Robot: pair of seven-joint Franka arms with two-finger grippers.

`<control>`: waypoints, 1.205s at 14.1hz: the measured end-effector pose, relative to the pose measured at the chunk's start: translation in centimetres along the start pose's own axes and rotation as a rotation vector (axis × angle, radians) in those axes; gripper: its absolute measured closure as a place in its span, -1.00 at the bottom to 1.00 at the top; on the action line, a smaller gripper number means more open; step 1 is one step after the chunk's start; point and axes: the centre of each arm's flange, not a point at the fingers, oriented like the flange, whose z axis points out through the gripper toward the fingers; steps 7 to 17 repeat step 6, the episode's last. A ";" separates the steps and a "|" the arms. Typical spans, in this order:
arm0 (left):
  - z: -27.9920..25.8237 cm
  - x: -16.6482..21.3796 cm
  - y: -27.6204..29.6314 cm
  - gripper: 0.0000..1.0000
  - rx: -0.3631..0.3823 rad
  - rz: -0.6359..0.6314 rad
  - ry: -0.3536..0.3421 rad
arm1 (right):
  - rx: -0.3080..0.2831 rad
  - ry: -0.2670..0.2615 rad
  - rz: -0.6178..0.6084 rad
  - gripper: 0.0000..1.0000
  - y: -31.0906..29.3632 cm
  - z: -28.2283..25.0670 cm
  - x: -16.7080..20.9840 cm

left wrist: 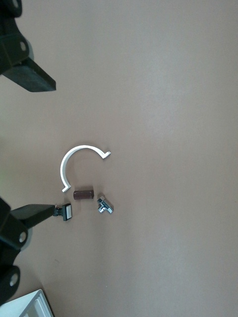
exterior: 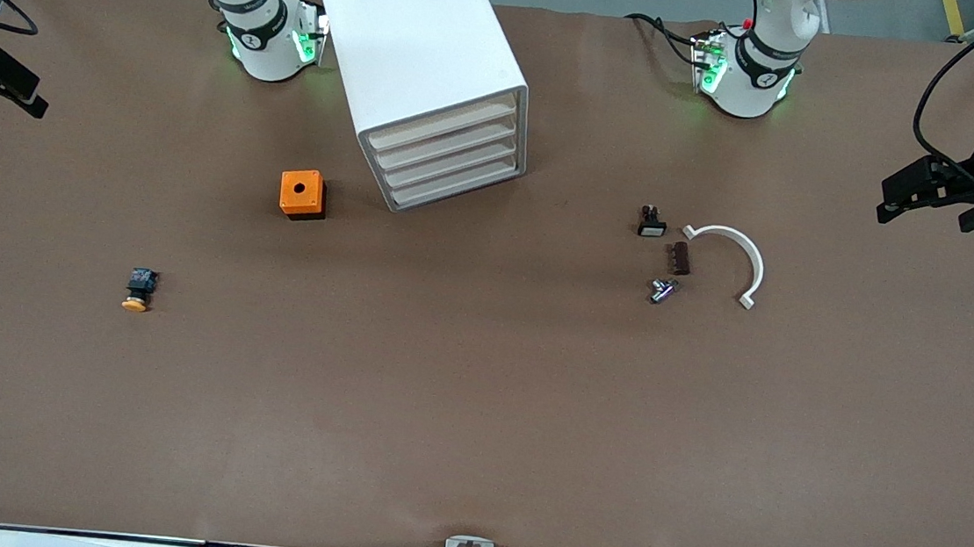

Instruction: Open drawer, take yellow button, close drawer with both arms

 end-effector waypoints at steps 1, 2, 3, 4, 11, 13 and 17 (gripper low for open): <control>0.0 0.0 0.0 -1.00 0.000 0.000 0.000 | 0.000 0.000 0.001 -1.00 0.1 0.0 0.0; 0.0 0.0 0.0 -1.00 0.000 0.000 0.000 | 0.000 0.002 0.002 -1.00 0.1 -0.1 0.0; 0.0 0.0 0.0 -1.00 0.000 0.000 0.000 | 0.001 0.003 0.004 -1.00 0.2 -0.2 -0.1; 0.0 0.0 0.0 -1.00 0.000 0.000 0.000 | 0.001 0.006 0.005 -1.00 0.3 -0.2 -0.1; 0.0 0.0 0.0 -1.00 0.000 0.000 0.000 | 0.002 0.013 0.005 -1.00 0.3 -0.4 -0.2; 0.0 0.0 0.0 -1.00 0.000 0.000 0.000 | 0.002 0.013 0.005 -1.00 0.3 -0.4 -0.2; 0.0 0.0 0.0 -1.00 0.000 0.000 0.000 | 0.002 0.013 0.005 -1.00 0.3 -0.4 -0.2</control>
